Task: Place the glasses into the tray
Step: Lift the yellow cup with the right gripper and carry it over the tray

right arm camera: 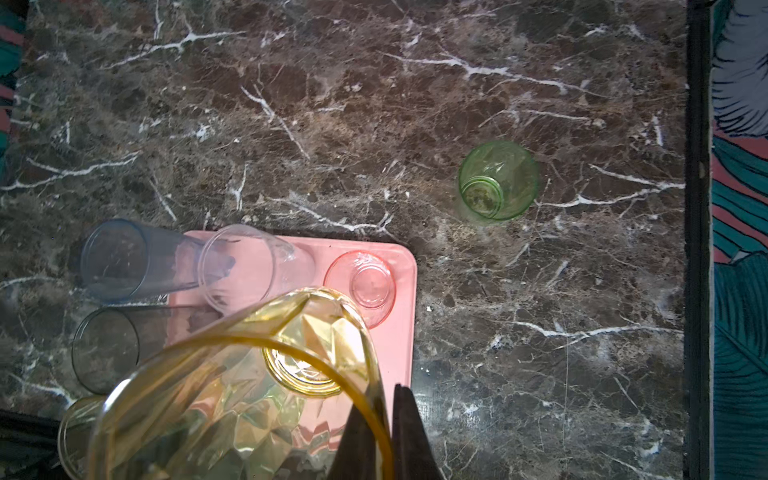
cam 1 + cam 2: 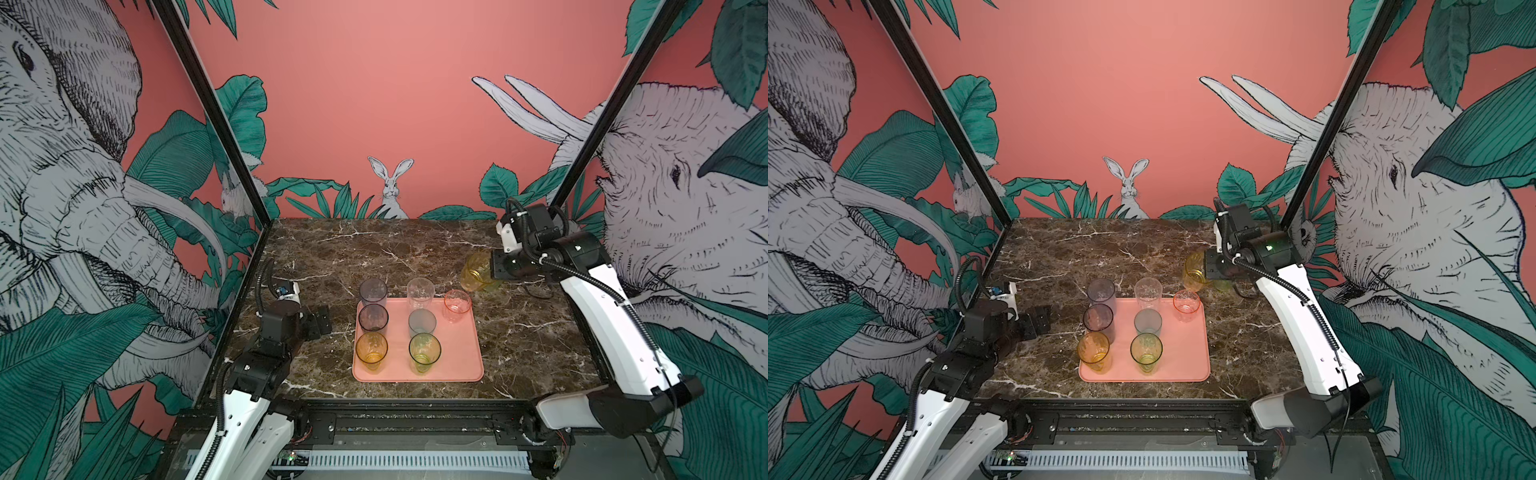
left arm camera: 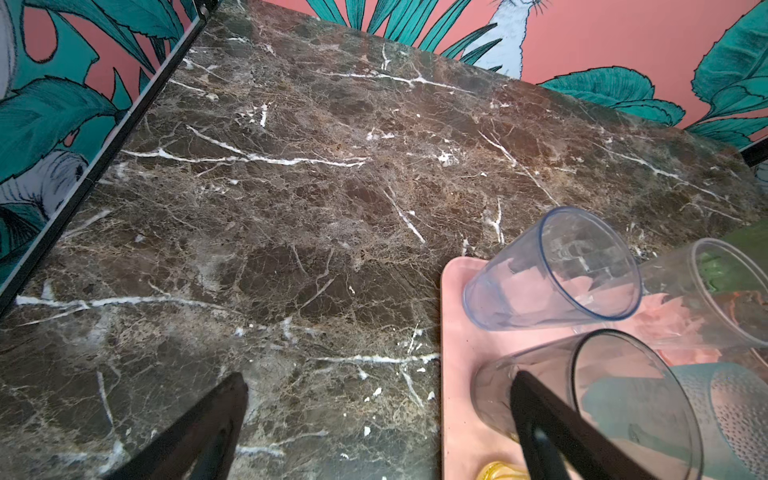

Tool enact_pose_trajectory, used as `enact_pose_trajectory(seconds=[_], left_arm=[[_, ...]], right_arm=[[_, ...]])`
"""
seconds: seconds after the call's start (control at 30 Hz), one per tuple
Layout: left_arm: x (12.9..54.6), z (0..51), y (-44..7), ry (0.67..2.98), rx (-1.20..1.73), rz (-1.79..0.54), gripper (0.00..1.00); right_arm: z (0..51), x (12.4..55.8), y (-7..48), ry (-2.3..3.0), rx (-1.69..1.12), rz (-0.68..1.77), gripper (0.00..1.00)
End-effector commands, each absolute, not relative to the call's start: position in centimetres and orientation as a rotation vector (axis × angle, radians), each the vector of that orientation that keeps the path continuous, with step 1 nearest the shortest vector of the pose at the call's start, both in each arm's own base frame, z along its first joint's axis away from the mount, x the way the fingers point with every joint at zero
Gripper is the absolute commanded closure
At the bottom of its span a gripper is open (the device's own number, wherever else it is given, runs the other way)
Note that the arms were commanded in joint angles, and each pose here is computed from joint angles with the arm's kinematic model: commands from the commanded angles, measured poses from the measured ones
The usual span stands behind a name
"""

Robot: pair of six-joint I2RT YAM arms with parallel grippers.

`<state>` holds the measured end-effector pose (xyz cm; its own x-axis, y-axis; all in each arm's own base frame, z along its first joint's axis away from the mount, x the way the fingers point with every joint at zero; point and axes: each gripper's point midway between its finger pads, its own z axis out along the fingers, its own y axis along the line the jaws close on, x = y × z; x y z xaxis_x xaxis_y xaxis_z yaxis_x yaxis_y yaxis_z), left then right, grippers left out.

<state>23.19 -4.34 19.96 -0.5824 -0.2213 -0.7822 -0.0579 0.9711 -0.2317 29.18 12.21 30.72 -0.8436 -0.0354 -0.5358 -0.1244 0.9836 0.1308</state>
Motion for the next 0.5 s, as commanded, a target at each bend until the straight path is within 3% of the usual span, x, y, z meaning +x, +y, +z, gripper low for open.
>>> enact_pose_trajectory(seconds=[0.0, 0.47], left_arm=[[22.8, 19.2, -4.3, 2.212, -0.222, -0.239, 0.01], [22.4, 19.1, -4.5, 2.209, -0.238, -0.269, 0.01]], right_arm=[[30.2, 27.9, 12.3, 2.580, -0.121, 0.179, 1.00], [25.6, 24.7, 13.9, 2.628, -0.175, 0.152, 1.00]])
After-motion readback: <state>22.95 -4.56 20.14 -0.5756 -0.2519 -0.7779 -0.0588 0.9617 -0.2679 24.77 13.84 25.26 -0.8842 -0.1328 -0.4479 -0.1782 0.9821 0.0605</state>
